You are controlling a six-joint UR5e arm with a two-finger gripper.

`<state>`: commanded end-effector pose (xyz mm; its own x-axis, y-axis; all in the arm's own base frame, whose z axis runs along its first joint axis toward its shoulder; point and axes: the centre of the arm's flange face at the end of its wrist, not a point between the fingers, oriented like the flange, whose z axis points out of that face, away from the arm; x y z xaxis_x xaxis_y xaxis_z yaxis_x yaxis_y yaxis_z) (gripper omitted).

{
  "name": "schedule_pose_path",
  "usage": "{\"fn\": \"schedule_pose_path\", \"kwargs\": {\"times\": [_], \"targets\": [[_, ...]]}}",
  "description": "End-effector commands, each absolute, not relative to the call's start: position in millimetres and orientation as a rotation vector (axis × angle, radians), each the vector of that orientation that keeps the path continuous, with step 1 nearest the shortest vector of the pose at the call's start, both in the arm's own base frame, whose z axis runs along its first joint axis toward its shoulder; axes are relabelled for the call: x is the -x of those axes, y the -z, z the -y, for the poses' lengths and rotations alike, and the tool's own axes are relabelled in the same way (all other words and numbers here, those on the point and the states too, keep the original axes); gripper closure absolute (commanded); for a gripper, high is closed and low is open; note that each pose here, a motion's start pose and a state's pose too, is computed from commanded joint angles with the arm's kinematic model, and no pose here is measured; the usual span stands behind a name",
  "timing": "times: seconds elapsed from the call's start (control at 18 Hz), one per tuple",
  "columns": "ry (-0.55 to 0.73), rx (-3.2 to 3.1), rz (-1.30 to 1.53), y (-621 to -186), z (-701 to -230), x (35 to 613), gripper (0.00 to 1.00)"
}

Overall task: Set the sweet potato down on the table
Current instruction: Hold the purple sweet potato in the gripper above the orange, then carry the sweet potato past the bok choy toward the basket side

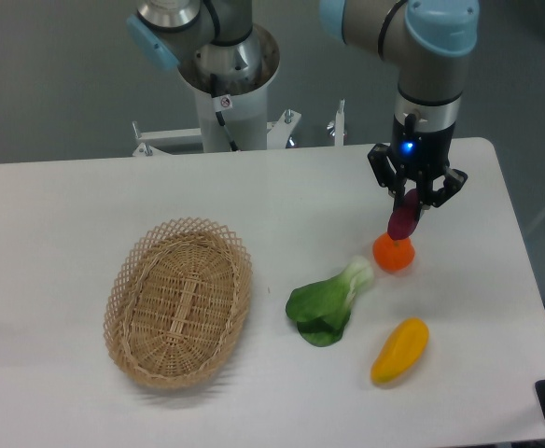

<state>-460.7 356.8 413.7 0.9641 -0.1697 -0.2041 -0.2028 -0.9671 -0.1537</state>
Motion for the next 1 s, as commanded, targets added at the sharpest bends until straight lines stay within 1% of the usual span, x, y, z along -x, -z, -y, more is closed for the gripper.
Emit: {"fn": "schedule_pose_path", "kwargs": {"times": [0.72, 0.89, 1.0], "targets": [[-0.256, 2.947, -0.267, -402.7, -361.1, 455.4, 0.73], [-0.242, 2.953, -0.225, -396.0, -363.1, 456.0, 0.73], [-0.256, 2.946, -0.207, -387.3, -371.8, 454.7, 0.73]]}}
